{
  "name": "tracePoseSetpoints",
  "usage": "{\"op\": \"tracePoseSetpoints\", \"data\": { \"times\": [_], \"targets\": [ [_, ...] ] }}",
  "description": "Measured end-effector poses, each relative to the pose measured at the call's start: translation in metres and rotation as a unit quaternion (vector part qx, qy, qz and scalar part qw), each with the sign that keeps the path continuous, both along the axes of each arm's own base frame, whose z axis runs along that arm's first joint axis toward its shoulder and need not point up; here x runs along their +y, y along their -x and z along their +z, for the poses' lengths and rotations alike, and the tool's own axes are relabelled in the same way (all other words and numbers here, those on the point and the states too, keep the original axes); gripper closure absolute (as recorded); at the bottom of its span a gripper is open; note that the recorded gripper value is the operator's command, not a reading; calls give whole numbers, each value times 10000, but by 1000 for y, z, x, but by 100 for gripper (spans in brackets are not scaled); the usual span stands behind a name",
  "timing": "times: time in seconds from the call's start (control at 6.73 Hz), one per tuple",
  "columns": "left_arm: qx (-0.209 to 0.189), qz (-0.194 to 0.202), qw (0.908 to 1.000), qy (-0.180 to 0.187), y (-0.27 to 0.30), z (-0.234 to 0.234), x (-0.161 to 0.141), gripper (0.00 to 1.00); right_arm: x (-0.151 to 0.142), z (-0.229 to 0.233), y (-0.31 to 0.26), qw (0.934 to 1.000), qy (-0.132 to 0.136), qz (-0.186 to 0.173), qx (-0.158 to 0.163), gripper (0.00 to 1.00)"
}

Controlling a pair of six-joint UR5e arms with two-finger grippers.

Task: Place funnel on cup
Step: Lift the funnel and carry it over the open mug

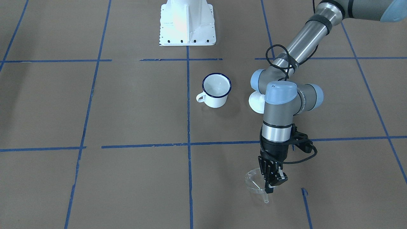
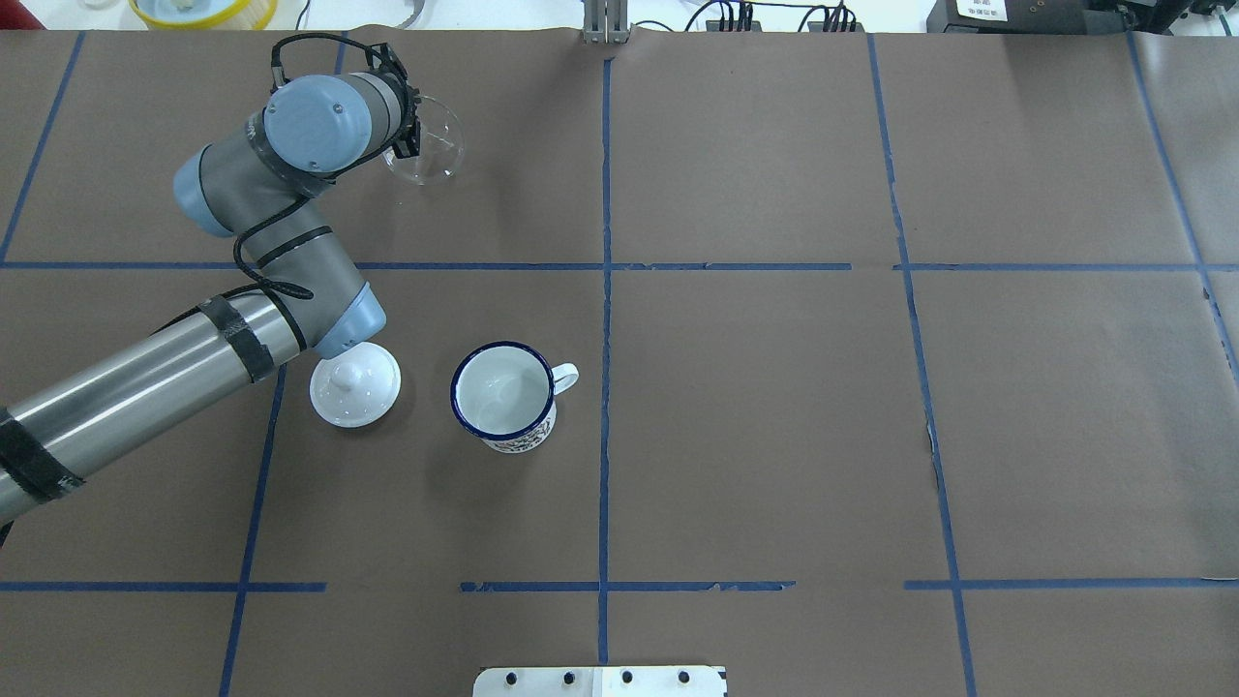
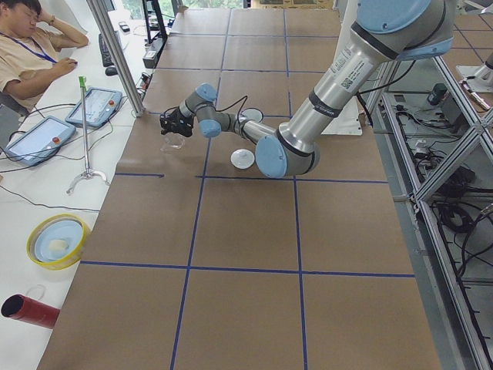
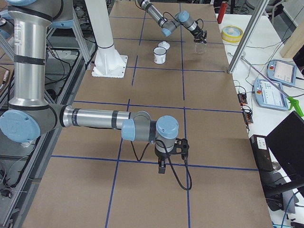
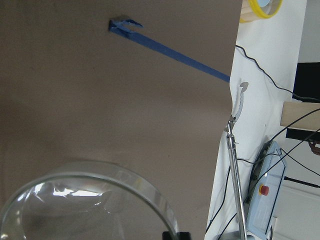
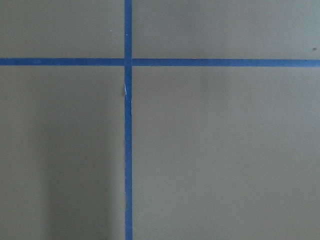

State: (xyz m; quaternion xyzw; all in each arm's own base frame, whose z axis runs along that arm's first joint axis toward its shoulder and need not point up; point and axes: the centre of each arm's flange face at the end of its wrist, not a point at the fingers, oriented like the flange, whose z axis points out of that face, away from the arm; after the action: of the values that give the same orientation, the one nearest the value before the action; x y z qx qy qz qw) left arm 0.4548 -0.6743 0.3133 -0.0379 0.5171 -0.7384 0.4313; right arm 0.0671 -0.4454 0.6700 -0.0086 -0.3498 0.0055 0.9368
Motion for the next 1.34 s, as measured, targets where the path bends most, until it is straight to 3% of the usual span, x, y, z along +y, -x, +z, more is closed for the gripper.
{"op": "tracePoseSetpoints", "data": {
  "times": [0.3, 0.45, 0.74, 0.89, 1.04, 1.34],
  "targets": [
    [121, 302, 9987, -399, 18, -40, 19, 100, 0, 0, 0, 10000, 0, 0, 0, 0],
    [67, 802, 9949, -601, 29, -63, 41, 100, 0, 0, 0, 10000, 0, 0, 0, 0],
    [-444, 1916, 9768, -845, 55, -127, 96, 100, 0, 0, 0, 10000, 0, 0, 0, 0],
    [-659, 2463, 9631, -860, 68, -156, 127, 100, 0, 0, 0, 10000, 0, 0, 0, 0],
    [-926, 3081, 9431, -846, 65, -175, 164, 100, 0, 0, 0, 10000, 0, 0, 0, 0],
    [-1473, 4298, 8868, -843, 27, -193, 236, 100, 0, 0, 0, 10000, 0, 0, 0, 0]
  ]
}}
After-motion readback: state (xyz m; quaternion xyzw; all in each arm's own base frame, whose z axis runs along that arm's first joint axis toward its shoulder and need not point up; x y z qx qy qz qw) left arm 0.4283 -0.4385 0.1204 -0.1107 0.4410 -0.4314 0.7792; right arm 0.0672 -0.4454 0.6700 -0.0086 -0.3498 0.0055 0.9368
